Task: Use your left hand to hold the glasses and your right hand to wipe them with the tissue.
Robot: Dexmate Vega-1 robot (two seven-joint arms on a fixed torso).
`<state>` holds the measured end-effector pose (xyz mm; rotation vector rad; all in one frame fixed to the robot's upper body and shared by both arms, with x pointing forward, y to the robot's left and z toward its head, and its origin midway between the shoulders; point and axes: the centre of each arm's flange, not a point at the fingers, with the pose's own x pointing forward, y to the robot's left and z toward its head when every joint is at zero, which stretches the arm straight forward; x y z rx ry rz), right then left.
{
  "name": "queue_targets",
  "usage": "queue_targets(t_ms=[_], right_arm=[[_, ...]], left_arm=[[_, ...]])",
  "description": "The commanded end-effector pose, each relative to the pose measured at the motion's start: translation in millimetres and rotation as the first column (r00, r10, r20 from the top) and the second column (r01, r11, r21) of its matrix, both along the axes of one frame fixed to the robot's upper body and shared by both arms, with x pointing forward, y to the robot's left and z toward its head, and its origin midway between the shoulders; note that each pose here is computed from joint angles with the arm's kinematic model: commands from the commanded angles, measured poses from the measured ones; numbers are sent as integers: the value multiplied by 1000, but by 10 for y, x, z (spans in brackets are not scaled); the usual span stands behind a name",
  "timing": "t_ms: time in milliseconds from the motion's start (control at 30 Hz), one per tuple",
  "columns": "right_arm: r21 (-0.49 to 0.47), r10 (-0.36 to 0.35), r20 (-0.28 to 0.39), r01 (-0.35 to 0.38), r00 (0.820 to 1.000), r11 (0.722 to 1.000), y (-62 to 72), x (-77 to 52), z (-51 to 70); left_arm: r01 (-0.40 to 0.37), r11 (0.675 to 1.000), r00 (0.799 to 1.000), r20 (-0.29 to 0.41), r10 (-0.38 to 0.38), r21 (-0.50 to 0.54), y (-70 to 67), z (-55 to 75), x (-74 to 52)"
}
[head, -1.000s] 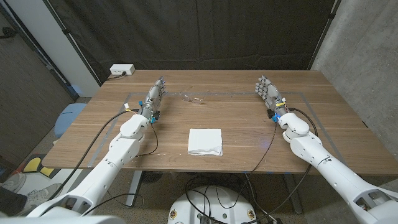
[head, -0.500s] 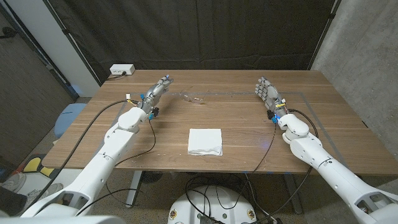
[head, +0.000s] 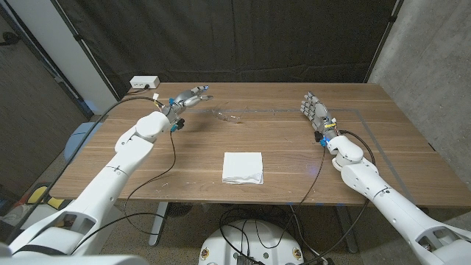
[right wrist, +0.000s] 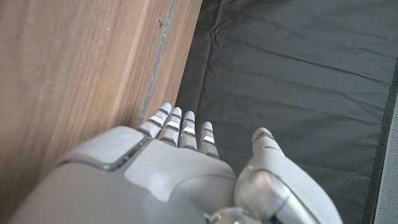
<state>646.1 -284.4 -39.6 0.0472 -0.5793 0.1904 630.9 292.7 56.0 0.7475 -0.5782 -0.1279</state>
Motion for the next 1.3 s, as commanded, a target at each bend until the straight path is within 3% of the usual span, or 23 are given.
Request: queue_targets(t_ms=[33,467,733,900,1300], right_arm=[[4,6,1,-6,1000,1000,-6,35,2],[15,7,0,-7,1000,1000,-27,28,-38],[24,5,0,-5,1000,1000,-40,9,-73],[27,2,-1,-2,1000,1000,-48,-4,-88],[24,12,4,-12,1000,1000,-13,2,-73]], left_arm=[[-119,963,993,30,115,243,-7,352,-118],[-156,880,986,12,169,449,-145,687,-165],[-171,786,977,1,212,595,-296,927,-186],[-177,744,974,7,225,645,-366,1038,-225],[-208,571,958,47,283,794,-599,1147,-221]])
